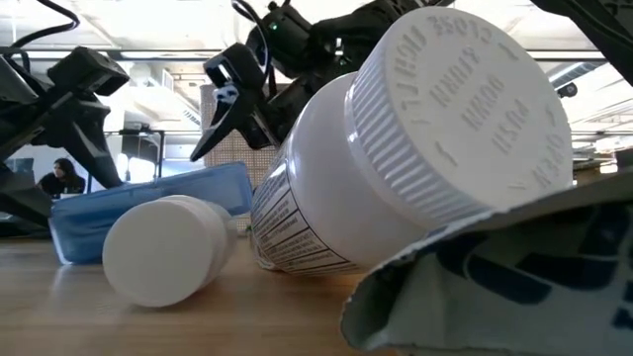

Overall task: Pick & place medical supplies in basket/bin
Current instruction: Put the blue first aid kit into the white bin

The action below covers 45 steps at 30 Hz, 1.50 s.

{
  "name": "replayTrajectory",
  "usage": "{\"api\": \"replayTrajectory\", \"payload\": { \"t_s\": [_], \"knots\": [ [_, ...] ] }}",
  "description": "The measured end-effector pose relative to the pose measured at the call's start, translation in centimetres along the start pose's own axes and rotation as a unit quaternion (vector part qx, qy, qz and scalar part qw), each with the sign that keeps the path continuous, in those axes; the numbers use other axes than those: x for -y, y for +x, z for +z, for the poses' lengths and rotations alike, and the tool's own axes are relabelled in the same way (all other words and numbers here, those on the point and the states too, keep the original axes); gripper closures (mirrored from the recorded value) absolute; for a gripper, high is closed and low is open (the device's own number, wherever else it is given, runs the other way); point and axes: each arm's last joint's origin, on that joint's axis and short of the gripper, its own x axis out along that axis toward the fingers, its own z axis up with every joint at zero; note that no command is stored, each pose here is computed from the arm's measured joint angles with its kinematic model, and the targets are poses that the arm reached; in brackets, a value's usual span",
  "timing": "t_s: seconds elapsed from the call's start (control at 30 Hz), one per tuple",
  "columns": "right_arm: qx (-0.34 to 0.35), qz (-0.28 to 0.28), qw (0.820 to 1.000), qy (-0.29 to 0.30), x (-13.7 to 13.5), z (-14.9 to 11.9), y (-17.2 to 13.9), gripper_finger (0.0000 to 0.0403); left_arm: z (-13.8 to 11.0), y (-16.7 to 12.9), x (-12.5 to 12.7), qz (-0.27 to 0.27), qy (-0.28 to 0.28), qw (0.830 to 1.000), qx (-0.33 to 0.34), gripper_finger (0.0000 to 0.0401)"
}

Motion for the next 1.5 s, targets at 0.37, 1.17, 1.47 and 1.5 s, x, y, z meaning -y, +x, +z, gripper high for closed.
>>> {"api": "replayTrajectory", "payload": {
  "t_s": [0.37,1.17,1.47,1.5],
  "knots": [
    [-0.014,0.017,1.0,-0.007,-1.0,0.4,-0.7,0.0087,0.1,0.1,-0.2,0.003,0.03,1.0,0.003,0.0172],
    [-0.016,0.011,0.999,-0.046,-4.1,0.3,-2.5,0.0088,1.4,0.8,-1.7,-0.001,0.042,0.998,0.05,0.0172],
    [0.008,0.011,1.0,-0.015,-5.0,1.1,-3.5,0.0087,1.3,0.7,-1.5,-0.011,0.046,0.998,0.044,0.0172],
    [0.012,0.015,1.0,-0.015,-5.4,1.3,-3.7,0.0087,1.2,0.6,-1.4,-0.014,0.052,0.998,0.04,0.0172]
  ]
}}
